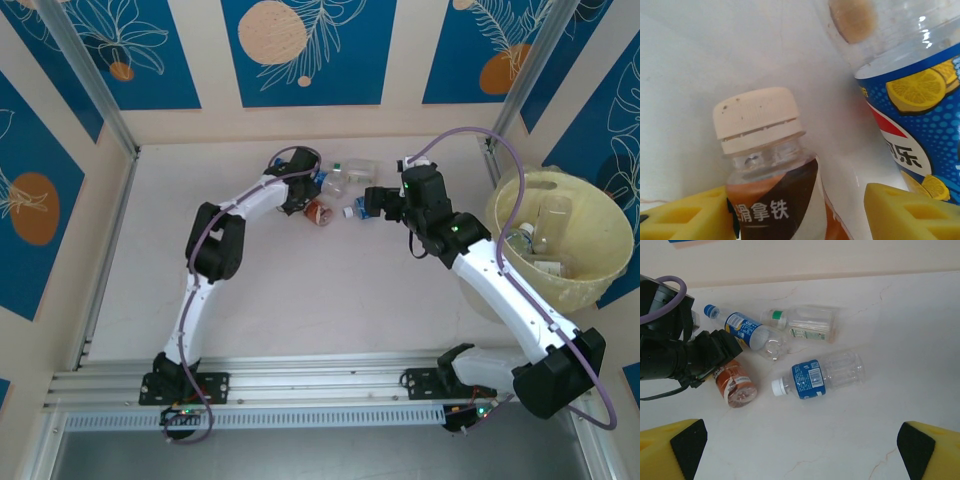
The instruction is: Put the plastic bottles in the bin
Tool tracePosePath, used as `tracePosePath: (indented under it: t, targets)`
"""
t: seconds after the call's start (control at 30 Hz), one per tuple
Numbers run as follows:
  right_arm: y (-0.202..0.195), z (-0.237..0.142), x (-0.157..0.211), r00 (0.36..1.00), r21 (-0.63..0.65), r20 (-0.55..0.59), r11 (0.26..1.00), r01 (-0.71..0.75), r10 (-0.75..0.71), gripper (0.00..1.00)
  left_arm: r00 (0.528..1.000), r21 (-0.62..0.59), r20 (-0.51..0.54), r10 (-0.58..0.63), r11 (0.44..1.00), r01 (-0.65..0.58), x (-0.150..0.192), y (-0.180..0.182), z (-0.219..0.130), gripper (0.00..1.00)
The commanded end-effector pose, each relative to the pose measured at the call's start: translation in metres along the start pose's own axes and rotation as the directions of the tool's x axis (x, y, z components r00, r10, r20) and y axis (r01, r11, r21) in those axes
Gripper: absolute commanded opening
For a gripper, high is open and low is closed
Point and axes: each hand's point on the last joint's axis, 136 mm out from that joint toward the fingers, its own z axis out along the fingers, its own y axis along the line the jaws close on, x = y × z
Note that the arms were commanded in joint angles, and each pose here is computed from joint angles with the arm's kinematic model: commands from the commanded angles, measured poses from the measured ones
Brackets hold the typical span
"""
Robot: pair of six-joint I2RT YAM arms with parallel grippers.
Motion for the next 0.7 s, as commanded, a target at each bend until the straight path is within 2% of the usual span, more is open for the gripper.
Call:
tracePosePath:
  t: [0.0, 0.2, 0.27, 0.5, 0.67]
  targets:
    - [-0.01, -0.005, 0.002, 1.0, 0.034, 0.012, 0.999, -0.027, 0.027, 1.0, 0.998, -0.028, -0.062, -0.012, 1.0, 0.01, 0.018, 0.014, 0.005, 0.58]
    - [-0.007, 0.0, 0.004, 1.0, 0.024, 0.002, 0.999, -0.024, 0.024, 1.0, 1.0, 0.036, -0.023, 0.018, 0.999, -0.017, 0.017, 0.019, -0.011, 0.33]
    - [-0.006, 0.001, 0.007, 0.999, 0.018, -0.01, 0.999, -0.039, 0.039, 1.0, 0.999, 0.062, -0.004, 0.036, 0.997, -0.035, 0.013, 0.017, -0.022, 0.29]
    - [0.016, 0.003, 0.035, 0.989, -0.13, -0.08, 0.983, -0.13, 0.121, 1.0, 0.991, 0.244, 0.041, 0.131, 0.96, -0.137, 0.009, -0.007, -0.077, 0.33]
    - [0.036, 0.002, 0.045, 0.981, -0.247, -0.102, 0.951, -0.188, 0.167, 1.0, 0.97, 0.462, 0.077, 0.232, 0.854, -0.241, 0.022, -0.036, -0.12, 0.33]
